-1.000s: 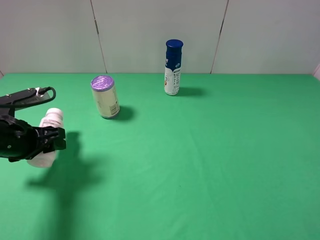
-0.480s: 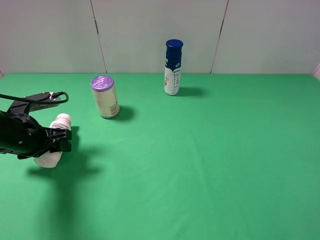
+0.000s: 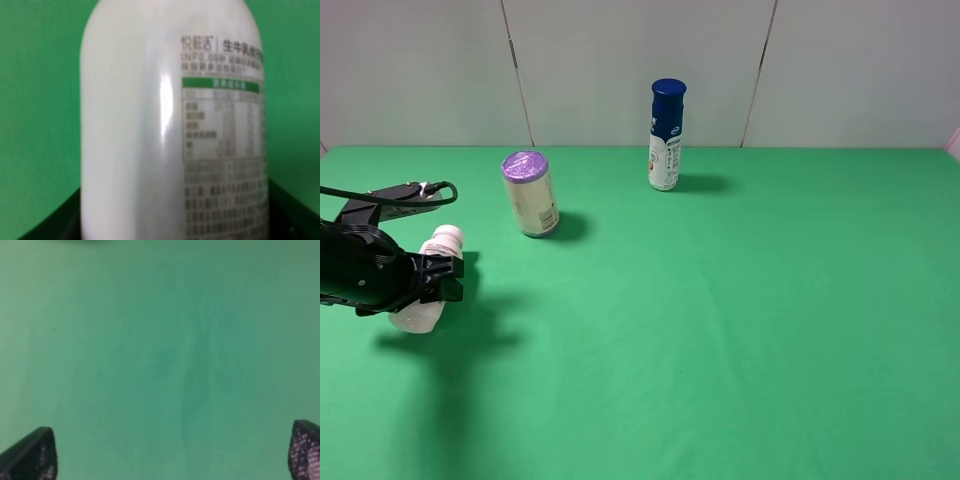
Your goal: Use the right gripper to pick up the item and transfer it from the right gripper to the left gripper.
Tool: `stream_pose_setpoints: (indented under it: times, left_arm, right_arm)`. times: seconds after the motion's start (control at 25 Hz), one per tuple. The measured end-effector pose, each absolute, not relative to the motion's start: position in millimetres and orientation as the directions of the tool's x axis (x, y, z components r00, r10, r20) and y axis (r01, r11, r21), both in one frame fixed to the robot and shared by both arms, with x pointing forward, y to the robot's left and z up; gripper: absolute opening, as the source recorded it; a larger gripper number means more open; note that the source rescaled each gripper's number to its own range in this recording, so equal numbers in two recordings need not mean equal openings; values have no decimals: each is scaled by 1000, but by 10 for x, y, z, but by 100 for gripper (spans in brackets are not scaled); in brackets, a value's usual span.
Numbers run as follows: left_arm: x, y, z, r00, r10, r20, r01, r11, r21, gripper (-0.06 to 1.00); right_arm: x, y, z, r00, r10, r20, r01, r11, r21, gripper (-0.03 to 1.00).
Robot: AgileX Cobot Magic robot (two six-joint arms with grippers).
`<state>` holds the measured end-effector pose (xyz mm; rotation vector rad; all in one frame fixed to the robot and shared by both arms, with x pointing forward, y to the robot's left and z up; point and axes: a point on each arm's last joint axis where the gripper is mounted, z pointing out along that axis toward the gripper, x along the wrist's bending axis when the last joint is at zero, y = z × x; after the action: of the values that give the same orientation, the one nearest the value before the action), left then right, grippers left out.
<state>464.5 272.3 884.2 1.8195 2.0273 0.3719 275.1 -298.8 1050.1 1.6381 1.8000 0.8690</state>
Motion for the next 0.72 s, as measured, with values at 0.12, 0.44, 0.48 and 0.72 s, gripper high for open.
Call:
stream_pose_setpoints:
  times: [0.12, 0.44, 0.48, 0.72]
  left_arm:
    - [4645, 2722, 8842, -81, 991, -110, 887, 122, 444, 10]
    - [4645, 2722, 8842, -114, 985, -127, 884, 159, 440, 85]
    - [4645, 2722, 8842, -116, 985, -128, 884, 161, 440, 91]
    - [4630, 2694, 8864, -71, 988, -140, 892, 126, 434, 100]
  right_arm:
    - [2751, -2988, 10501, -106, 994, 26, 638, 48, 768, 100]
    - [2752, -2988, 10501, -106, 994, 26, 638, 48, 769, 100]
    - [2752, -2988, 10501, -106, 994, 26, 638, 48, 769, 100]
    - [2752, -2988, 10501, -106, 994, 26, 638, 48, 769, 100]
